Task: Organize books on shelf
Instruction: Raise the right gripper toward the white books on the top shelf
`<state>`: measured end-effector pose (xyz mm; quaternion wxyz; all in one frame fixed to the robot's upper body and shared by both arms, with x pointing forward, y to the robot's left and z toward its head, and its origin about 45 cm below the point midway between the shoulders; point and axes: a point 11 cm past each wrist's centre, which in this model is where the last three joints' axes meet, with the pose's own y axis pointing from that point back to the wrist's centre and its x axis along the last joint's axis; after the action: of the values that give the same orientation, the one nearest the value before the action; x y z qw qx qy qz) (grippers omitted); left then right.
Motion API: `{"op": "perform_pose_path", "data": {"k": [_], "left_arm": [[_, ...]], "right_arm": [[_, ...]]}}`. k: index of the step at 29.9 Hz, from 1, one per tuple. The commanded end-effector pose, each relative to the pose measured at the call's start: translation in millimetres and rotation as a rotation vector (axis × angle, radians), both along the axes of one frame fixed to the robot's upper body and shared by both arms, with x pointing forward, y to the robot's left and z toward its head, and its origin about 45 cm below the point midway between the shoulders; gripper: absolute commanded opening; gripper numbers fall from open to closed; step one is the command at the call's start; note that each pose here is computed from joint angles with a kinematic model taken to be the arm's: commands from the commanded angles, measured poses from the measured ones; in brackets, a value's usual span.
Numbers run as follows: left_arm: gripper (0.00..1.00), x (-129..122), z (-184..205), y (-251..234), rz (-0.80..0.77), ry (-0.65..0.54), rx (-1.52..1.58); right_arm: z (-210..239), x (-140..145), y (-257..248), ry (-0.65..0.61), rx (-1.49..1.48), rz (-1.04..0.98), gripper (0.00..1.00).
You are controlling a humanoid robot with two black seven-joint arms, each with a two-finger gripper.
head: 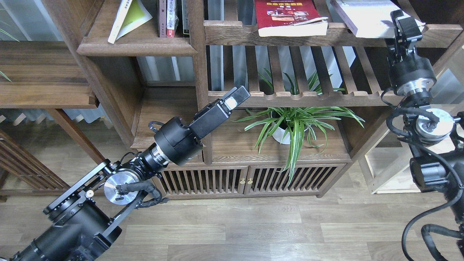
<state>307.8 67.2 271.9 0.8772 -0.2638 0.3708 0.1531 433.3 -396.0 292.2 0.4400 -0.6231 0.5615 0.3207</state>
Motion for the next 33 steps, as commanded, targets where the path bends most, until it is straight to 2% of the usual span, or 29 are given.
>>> {"op": "perform_pose_path", "data": {"k": [1, 7, 15, 17, 28, 33], "left_arm": [[0.98, 0, 0, 0, 0.000, 0.000, 0.000], [0.98, 1, 1, 1, 0.004, -0.004, 0.000], [0.98, 2, 3, 4, 0.010, -0.008, -0.004], [0.98, 2, 3, 4, 0.010, -0.008, -0.004], [0.98, 2, 2, 3, 0.008, -0.006, 0.002], [0.98, 2, 2, 2, 0.006, -0.007, 0.003]], "right_arm": [[4, 0, 3, -0.016, -0.001, 0.013, 0.63], [3, 0, 4, -0.016, 0.001, 0.015, 0.49], [3, -6, 8, -0.088, 0.008, 0.052, 0.11], [2, -9, 9, -0.117, 0.011, 0.065, 0.05], [5, -17, -7, -0.170, 0.079, 0.036, 0.03], [-2, -30, -14, -0.208, 0.113, 0.035, 0.03]]}}
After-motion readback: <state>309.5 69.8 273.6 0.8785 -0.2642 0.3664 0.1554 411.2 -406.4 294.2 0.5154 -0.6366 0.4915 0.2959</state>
